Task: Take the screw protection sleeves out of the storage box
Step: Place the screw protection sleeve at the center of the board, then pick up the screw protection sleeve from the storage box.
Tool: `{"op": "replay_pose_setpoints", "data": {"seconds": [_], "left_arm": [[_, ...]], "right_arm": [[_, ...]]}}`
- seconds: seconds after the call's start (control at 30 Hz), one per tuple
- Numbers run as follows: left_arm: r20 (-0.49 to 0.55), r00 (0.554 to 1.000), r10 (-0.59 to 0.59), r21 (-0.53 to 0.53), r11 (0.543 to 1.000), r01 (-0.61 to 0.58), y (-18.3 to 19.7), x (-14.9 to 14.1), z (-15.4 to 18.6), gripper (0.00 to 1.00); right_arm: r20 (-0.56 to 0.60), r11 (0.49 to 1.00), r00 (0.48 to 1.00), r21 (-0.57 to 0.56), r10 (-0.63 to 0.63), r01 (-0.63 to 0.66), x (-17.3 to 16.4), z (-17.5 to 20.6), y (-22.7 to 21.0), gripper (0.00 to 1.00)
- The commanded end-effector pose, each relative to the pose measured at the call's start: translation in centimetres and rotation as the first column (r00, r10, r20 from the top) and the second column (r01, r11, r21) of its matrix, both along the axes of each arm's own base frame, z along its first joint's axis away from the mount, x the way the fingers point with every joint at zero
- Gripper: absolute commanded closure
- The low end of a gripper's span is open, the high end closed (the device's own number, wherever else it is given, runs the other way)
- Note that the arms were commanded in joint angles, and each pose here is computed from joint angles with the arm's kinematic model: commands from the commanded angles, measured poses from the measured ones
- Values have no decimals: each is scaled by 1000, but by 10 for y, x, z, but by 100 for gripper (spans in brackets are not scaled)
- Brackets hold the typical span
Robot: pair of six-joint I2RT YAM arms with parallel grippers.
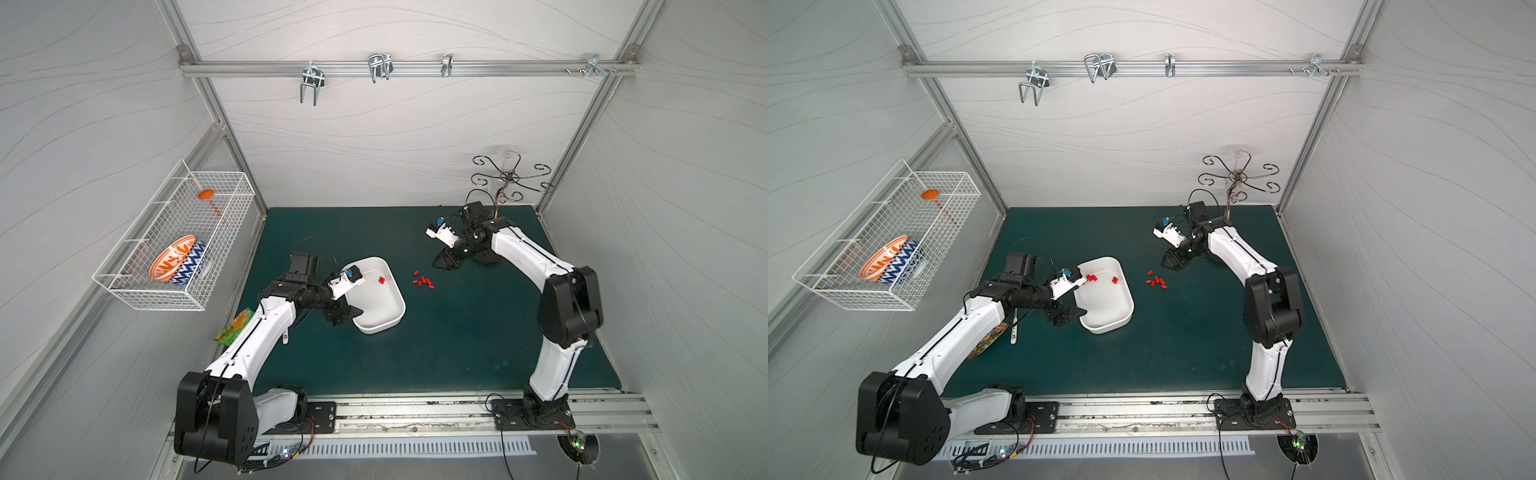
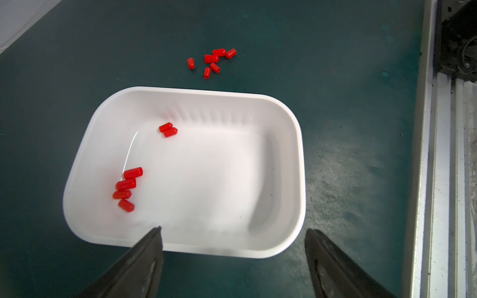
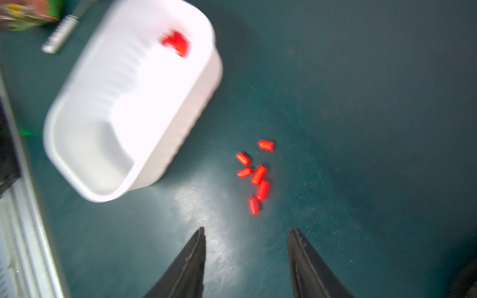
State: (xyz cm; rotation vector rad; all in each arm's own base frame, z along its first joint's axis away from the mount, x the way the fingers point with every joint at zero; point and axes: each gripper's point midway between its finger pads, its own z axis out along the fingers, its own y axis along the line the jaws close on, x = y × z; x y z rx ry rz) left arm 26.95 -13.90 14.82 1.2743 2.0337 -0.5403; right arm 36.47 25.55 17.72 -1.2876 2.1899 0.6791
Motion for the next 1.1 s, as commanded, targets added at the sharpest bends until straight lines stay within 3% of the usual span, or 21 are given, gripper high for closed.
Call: {"op": "replay_pose_setpoints", "data": {"seconds": [0.0,0.1,0.27,0.37,0.57,0.93,1.07], "left_arm": [[47,999,19,33,999,-21,1,26,14,16],[37,999,-1,60,998,-1,-4,41,13,21],[62,978,-197,184,966,182,-20,55,-9,25],[78,951,-299,229,934,275,-31,71,-20,30],[60,884,-464,342,841,418,-46,96,-45,41],[-16,812,-584,419,733,536,-60,123,-82,57],[-28,801,-597,425,718,550,-63,128,-92,58]], "right_arm": [[-35,991,993,83,109,-106,-43,15,7,42],[-31,983,992,138,125,-120,-63,24,2,36],[48,974,991,184,122,-129,-85,33,-13,30],[94,978,993,187,73,-90,-79,34,-30,30],[77,973,995,228,-58,39,-55,35,-65,30],[63,959,991,266,-121,100,-47,34,-87,29],[39,956,992,273,-117,102,-47,31,-86,29]]}}
